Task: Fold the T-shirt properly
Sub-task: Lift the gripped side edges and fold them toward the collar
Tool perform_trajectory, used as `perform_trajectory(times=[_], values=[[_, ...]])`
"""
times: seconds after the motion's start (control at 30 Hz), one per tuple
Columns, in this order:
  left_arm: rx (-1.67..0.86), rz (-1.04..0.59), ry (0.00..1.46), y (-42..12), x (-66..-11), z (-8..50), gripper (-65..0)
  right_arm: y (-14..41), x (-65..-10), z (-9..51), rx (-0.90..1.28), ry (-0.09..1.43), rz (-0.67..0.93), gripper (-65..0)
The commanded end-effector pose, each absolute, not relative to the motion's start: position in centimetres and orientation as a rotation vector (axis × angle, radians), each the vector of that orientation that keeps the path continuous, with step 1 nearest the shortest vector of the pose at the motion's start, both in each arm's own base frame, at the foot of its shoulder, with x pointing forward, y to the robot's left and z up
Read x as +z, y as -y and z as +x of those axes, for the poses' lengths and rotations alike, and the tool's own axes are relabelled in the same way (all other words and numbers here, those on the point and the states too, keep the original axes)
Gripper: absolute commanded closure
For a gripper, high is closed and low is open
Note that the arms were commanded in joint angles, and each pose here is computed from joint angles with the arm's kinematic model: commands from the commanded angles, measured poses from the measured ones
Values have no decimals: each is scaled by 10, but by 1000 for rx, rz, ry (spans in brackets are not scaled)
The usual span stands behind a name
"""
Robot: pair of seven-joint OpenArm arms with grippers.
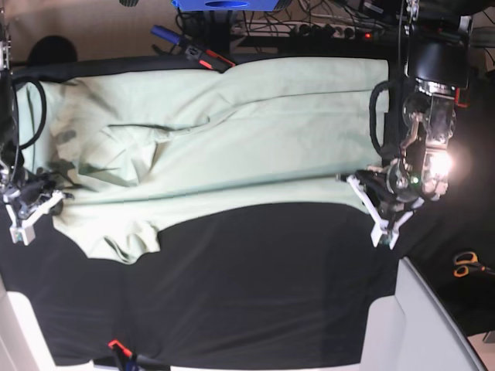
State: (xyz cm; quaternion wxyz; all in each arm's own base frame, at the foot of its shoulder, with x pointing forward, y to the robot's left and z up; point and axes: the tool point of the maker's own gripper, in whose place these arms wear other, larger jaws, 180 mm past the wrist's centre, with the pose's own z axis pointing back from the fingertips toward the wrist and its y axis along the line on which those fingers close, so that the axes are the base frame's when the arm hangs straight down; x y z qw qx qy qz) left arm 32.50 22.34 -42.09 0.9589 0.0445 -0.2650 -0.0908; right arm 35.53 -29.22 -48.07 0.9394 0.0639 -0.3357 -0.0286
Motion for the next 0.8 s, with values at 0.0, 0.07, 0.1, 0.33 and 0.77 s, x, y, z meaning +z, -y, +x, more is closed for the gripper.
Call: perform_trajectory(times=[0.0, 0.07, 0.1, 0.33, 0.77], values=[[-183, 112, 590, -229, -406, 336, 0, 308, -465, 365, -66, 732, 105, 0], [-185, 112, 577, -230, -410, 331, 0, 307, -469, 360, -61, 724, 107, 0], [-185, 111, 570, -230, -412, 328, 0, 304, -468, 359, -52, 728, 111, 0], [-205, 116, 530, -231, -424, 303, 0, 305, -454, 346, -83, 774, 123, 0], [-240, 129, 471, -231, -428, 272, 0, 294, -458, 318, -45, 735, 135, 0]])
